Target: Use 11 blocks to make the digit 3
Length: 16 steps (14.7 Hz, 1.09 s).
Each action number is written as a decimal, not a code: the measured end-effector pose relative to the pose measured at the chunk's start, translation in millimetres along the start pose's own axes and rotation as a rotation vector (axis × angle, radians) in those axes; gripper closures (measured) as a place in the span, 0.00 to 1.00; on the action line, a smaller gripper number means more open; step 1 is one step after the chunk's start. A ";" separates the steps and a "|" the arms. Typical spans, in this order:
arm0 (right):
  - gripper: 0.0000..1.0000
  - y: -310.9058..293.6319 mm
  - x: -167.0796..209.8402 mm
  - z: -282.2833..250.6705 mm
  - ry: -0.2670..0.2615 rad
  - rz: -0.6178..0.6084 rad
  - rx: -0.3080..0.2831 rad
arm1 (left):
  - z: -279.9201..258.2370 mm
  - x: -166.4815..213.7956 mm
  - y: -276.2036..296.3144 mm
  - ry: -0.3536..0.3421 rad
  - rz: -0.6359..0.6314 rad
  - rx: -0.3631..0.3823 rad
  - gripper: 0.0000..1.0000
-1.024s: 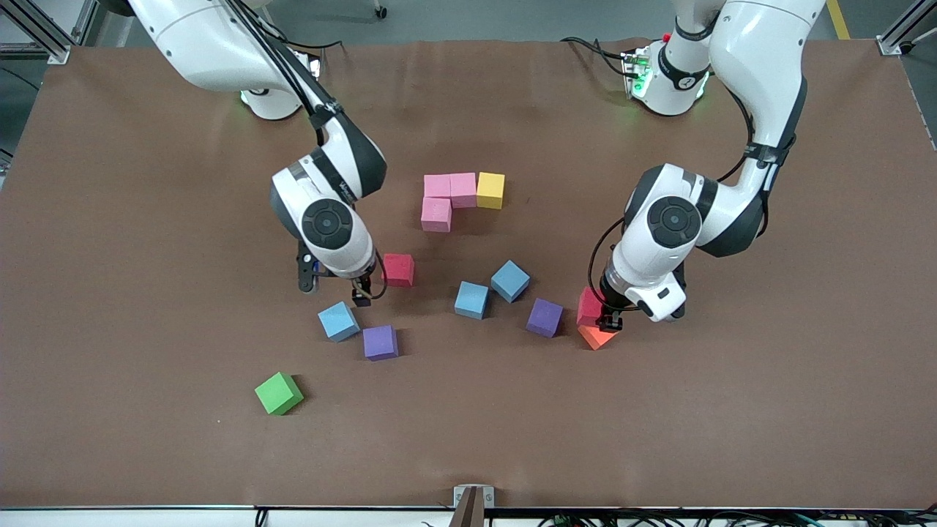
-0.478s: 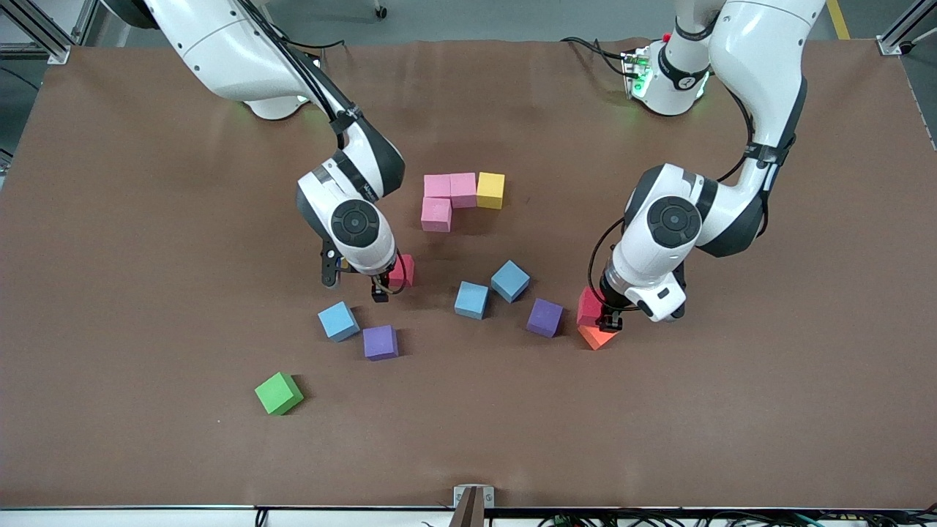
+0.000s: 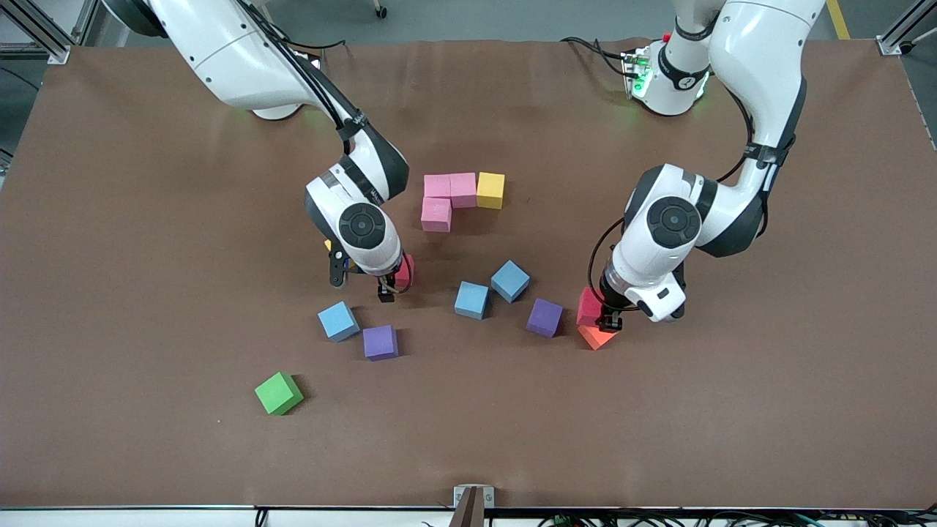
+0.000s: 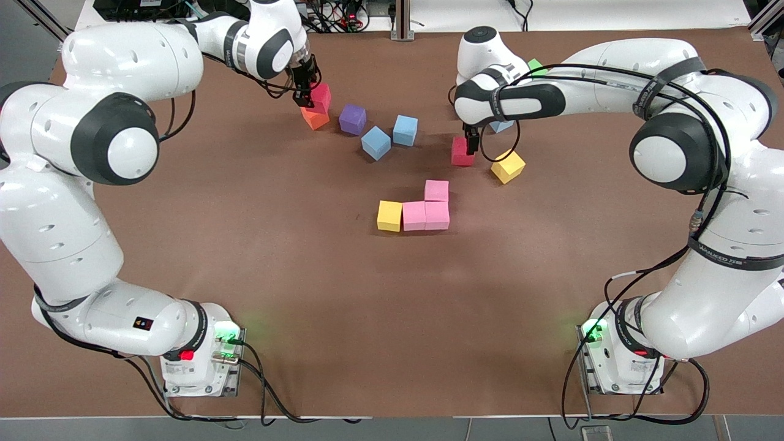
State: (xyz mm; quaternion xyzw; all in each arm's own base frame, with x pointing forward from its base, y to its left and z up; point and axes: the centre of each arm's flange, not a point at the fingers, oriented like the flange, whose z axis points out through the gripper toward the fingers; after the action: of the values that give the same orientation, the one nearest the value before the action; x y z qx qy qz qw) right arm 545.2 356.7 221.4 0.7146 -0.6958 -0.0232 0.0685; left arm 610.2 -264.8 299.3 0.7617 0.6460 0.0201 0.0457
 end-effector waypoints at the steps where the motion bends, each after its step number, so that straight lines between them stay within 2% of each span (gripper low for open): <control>1: 0.00 0.8 0.2 2.0 0.002 0.000 -0.003 | 0.1 0.0 0.1 0.000 0.000 -0.001 0.40; 9: 0.01 1.0 -2.9 13.9 -0.016 -0.003 0.011 | 5.2 -0.3 0.9 -0.005 0.000 -0.008 0.40; 13: 0.07 0.9 -3.3 20.1 -0.020 0.002 0.011 | 5.7 0.0 1.0 -0.005 -0.001 -0.008 0.40; 14: 0.14 0.6 -2.8 20.1 -0.020 0.003 0.012 | 5.7 -0.1 1.0 -0.005 -0.001 -0.008 0.40; 16: 0.35 -0.4 -2.4 19.2 -0.021 -0.015 0.017 | 5.7 -0.1 1.0 -0.005 -0.001 -0.008 0.40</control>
State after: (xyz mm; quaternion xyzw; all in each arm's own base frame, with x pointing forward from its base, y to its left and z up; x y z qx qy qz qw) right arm 543.0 357.9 202.1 0.7202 -0.6912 -0.0253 0.0549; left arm 611.6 -265.3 293.8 0.7613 0.6461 0.0208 0.0503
